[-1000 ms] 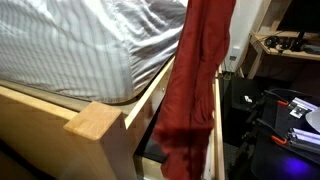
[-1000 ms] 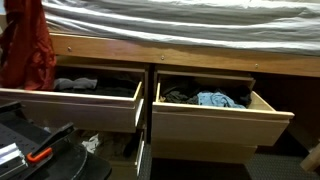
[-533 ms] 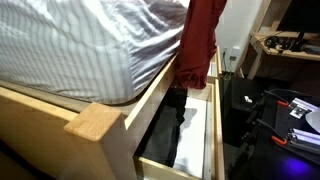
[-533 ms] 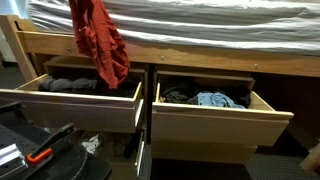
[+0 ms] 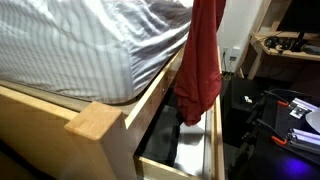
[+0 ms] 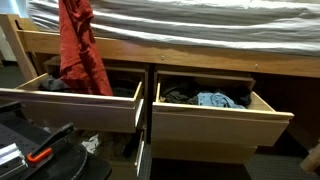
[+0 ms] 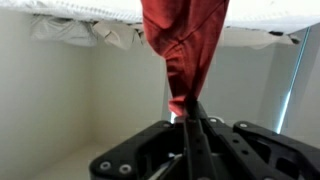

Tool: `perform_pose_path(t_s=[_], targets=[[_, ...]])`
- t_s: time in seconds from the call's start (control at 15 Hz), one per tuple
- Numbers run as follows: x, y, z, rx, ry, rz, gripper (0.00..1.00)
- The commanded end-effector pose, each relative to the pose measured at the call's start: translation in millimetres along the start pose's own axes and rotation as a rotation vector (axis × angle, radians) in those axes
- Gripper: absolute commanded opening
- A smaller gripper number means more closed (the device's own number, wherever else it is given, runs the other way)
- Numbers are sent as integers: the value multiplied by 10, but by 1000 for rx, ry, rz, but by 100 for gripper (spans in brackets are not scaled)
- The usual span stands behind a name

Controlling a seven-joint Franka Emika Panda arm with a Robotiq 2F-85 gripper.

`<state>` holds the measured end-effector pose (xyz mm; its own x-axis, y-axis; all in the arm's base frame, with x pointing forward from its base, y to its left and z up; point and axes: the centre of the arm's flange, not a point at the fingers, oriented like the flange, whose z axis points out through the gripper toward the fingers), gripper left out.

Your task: Remove the red shirt from the right drawer and put it in the left drawer

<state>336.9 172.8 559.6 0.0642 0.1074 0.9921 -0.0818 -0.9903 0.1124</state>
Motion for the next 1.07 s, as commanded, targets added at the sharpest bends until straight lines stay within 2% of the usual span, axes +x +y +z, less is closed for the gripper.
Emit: perform_pose_path(t_s=[0.0, 0.2, 0.27, 0.33, 0.4, 0.6, 0.8, 0.87, 0.93, 1.0], targets=[[-590, 281, 566, 122, -140, 60, 0], [-811, 392, 747, 157, -278, 85, 0], [-918, 452, 818, 150, -356, 70, 26], [-1066, 517, 928, 118, -408, 26, 27], [-1261, 646, 1023, 113, -452, 9, 33], [-1627, 917, 1210, 95, -582, -37, 55], [-1814, 1146, 1246, 68, -685, -36, 76], [-1885, 1227, 1230, 60, -766, -38, 84], [-1852, 1110, 1146, 61, -683, -14, 65], [-1911, 1156, 1157, 53, -724, -15, 71]])
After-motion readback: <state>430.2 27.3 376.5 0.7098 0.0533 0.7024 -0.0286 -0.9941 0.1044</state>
